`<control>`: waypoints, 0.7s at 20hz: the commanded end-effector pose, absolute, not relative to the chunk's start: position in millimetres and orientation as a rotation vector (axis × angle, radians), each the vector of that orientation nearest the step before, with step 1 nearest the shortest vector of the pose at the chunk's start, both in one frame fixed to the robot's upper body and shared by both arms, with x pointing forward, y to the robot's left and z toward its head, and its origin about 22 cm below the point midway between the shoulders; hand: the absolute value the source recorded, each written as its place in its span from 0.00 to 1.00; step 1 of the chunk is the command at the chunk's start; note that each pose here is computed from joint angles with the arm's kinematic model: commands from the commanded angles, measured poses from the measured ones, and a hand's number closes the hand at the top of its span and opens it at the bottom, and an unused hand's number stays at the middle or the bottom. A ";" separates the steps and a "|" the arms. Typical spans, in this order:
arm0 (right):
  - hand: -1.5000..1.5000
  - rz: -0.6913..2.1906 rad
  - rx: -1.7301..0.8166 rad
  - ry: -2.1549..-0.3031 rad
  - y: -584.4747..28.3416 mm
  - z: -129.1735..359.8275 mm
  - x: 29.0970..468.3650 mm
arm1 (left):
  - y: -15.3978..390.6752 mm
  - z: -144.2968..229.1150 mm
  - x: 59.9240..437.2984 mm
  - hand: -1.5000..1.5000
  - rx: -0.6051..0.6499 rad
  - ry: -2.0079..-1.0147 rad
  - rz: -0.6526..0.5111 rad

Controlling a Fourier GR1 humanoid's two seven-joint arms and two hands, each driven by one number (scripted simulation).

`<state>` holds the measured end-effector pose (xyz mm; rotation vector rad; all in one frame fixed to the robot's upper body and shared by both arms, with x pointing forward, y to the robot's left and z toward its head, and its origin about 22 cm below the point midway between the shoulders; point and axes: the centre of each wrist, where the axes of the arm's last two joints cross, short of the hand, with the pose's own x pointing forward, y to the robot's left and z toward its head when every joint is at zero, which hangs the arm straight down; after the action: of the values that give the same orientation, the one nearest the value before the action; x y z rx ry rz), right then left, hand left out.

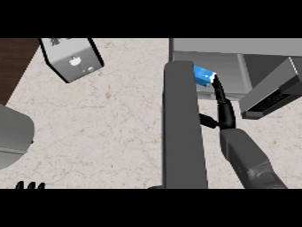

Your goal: Pick up the milk, place it into the microwave and close the microwave

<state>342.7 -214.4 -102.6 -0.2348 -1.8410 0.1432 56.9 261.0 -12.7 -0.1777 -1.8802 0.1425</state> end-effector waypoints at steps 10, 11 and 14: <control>0.00 0.135 -0.017 -1.817 -257.9 -146.3 282.8 | 227.3 -19.7 56.2 0.00 -0.189 -1.802 0.034; 0.00 0.128 -0.041 -1.851 -255.6 -150.2 276.9 | 228.2 -14.8 60.6 0.00 -0.212 -1.806 0.053; 0.00 0.113 -0.064 -1.842 -289.1 -151.1 263.2 | 238.8 -36.0 66.3 0.00 -0.236 -1.788 0.051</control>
<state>286.6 -265.4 -141.4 -0.0888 -1.7820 0.1336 64.1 237.2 -19.8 -0.2128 -1.8019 0.0580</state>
